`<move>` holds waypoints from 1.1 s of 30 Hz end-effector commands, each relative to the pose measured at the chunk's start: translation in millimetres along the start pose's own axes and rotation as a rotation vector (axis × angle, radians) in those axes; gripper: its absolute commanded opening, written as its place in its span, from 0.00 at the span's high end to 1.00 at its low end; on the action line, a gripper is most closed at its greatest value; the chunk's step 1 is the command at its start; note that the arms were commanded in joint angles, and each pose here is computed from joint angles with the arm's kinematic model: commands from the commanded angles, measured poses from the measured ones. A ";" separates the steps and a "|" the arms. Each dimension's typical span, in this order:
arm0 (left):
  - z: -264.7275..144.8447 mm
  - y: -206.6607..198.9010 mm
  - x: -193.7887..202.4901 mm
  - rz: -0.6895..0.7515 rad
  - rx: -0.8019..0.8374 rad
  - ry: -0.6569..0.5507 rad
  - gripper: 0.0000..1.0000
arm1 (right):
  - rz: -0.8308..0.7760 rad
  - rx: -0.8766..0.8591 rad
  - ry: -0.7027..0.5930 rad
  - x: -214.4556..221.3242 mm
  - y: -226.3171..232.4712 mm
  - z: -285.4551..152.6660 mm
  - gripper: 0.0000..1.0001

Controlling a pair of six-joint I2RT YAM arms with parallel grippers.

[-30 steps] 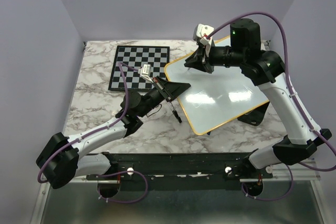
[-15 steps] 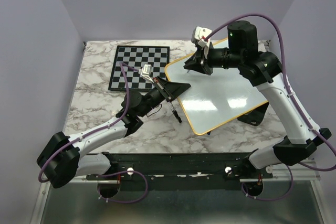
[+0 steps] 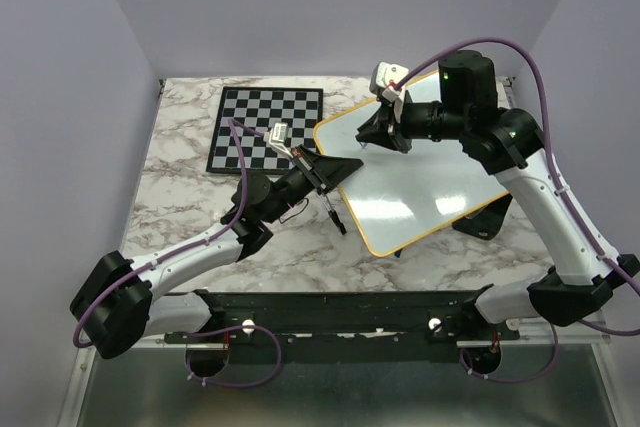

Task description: Write a sentence on the whiteboard

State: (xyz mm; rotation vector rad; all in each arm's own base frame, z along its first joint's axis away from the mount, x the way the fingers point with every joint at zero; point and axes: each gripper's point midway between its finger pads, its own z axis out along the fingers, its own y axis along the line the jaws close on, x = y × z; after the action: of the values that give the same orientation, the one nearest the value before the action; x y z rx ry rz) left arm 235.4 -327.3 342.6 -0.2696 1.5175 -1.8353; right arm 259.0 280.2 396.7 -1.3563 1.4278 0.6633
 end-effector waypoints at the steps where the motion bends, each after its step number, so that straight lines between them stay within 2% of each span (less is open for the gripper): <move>1: -7.3 -100.6 -30.5 -0.026 0.331 -0.104 1.00 | 0.026 0.003 0.067 17.7 7.8 -4.8 1.00; 14: -6.7 -98.5 -28.6 -0.036 0.330 -0.095 1.00 | 0.014 0.146 0.056 1.9 -31.1 -1.0 1.00; 20: -6.2 -97.4 -28.0 -0.041 0.327 -0.092 1.00 | 0.017 0.160 0.038 -4.6 -42.2 2.6 1.00; 33: -8.6 -92.2 -31.4 -0.042 0.310 -0.109 1.00 | 0.037 0.033 0.005 -7.5 -7.0 -7.4 1.00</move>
State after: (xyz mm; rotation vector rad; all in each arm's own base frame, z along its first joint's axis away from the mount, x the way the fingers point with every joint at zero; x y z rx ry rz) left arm 236.6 -328.0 341.6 -0.2899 1.5231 -1.8492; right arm 280.5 281.3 406.5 -1.2969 1.4606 0.6045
